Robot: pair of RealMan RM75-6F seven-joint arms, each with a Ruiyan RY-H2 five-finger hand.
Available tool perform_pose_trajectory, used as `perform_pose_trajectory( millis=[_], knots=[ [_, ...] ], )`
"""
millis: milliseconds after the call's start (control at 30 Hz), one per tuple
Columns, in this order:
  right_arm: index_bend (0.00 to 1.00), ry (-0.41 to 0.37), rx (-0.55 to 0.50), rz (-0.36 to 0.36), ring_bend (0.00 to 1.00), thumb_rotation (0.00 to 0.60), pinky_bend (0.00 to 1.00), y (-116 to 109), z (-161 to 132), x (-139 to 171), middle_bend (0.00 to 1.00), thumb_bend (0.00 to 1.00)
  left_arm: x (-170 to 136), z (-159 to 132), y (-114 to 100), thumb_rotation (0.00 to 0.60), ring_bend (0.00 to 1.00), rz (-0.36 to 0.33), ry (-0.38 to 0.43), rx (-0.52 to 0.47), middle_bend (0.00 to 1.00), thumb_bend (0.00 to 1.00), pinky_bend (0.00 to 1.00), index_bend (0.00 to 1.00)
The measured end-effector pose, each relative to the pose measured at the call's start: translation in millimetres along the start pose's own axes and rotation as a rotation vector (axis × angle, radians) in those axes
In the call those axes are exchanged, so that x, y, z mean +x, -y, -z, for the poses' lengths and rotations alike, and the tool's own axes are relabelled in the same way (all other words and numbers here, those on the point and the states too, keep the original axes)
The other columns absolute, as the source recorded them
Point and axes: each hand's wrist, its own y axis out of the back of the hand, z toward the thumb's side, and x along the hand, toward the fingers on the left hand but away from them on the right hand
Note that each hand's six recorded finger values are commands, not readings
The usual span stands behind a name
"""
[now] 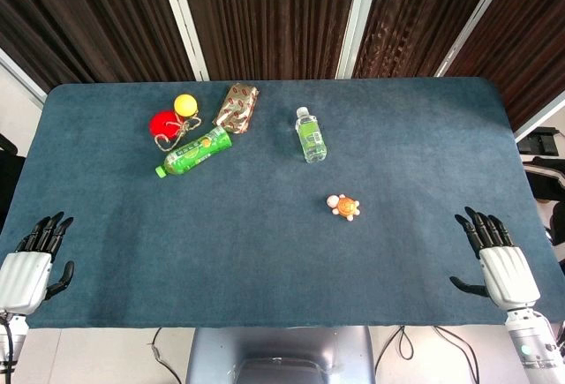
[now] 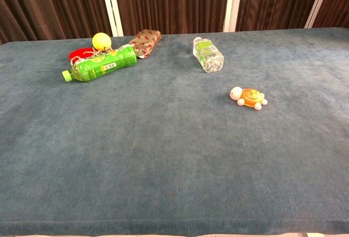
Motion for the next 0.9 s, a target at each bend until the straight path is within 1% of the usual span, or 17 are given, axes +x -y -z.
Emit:
perform_pose_trajectory(
  millis=[100,133,200,267,400,467,533,567,667,700,800,900],
  knots=[
    [0.03,-0.025,-0.013,0.031,0.00,0.600,0.11,-2.8,-4.0,-3.9,0.00,0.03,-0.2,-0.3,-0.7,0.600,0.04,-0.001,-0.005,-0.001,0.00,0.47,0.24,0.10],
    [0.04,-0.032,-0.014,0.040,0.02,0.600,0.13,-3.6,-5.0,-5.3,0.00,0.04,-0.5,-0.7,-0.9,0.600,0.04,-0.001,-0.005,-0.002,0.00,0.47,0.24,0.11],
    [0.06,-0.047,-0.012,0.062,0.09,0.600,0.18,-5.1,-7.2,-9.2,0.00,0.06,-1.7,-1.6,-1.2,0.600,0.04,0.000,-0.005,-0.004,0.00,0.47,0.24,0.11],
    [0.09,-0.064,-0.007,0.081,0.18,0.600,0.25,-6.2,-10.2,-13.6,0.03,0.08,-2.3,-2.5,-1.6,0.600,0.04,-0.001,0.001,-0.003,0.00,0.47,0.24,0.12],
    [0.20,-0.097,0.025,0.121,0.52,0.600,0.52,-11.2,-17.7,-25.4,0.17,0.11,-2.7,-4.4,-1.5,0.600,0.04,0.002,0.017,0.001,0.00,0.47,0.25,0.13],
    [0.26,-0.113,0.048,0.137,0.69,0.600,0.68,-13.6,-22.2,-32.9,0.23,0.14,-3.4,-4.0,-1.5,0.600,0.04,0.006,0.015,-0.001,0.00,0.47,0.25,0.13],
    [0.30,-0.132,0.068,0.140,0.80,0.600,0.81,-14.3,-28.6,-43.6,0.26,0.16,-4.3,-4.3,-1.9,0.600,0.06,0.006,0.013,-0.005,0.00,0.47,0.25,0.14],
    [0.33,-0.136,0.073,0.133,0.84,0.600,0.87,-13.3,-30.6,-47.5,0.28,0.18,-4.5,-4.9,-2.1,0.600,0.06,0.006,0.015,-0.006,0.00,0.47,0.25,0.14],
    [0.37,-0.149,0.078,0.085,0.91,0.600,0.95,-6.9,-38.3,-62.0,0.32,0.22,-5.7,-5.6,-2.2,0.600,0.07,0.006,0.021,-0.002,0.00,0.47,0.25,0.15],
    [0.38,-0.154,0.075,0.059,0.93,0.600,0.97,-3.6,-42.3,-69.2,0.33,0.25,-6.1,-5.6,-1.7,0.600,0.07,0.009,0.022,-0.001,0.00,0.47,0.25,0.15],
    [0.41,-0.168,0.062,-0.009,0.97,0.600,1.00,5.3,-54.0,-89.9,0.37,0.31,-6.7,-6.2,-0.6,0.600,0.07,0.018,0.022,0.004,0.00,0.47,0.25,0.16],
    [0.45,-0.194,0.042,-0.049,0.99,0.600,1.00,12.1,-72.4,-114.5,0.40,0.36,-6.9,-6.0,0.6,0.600,0.07,0.026,0.019,0.008,0.00,0.47,0.25,0.16]
  ],
)
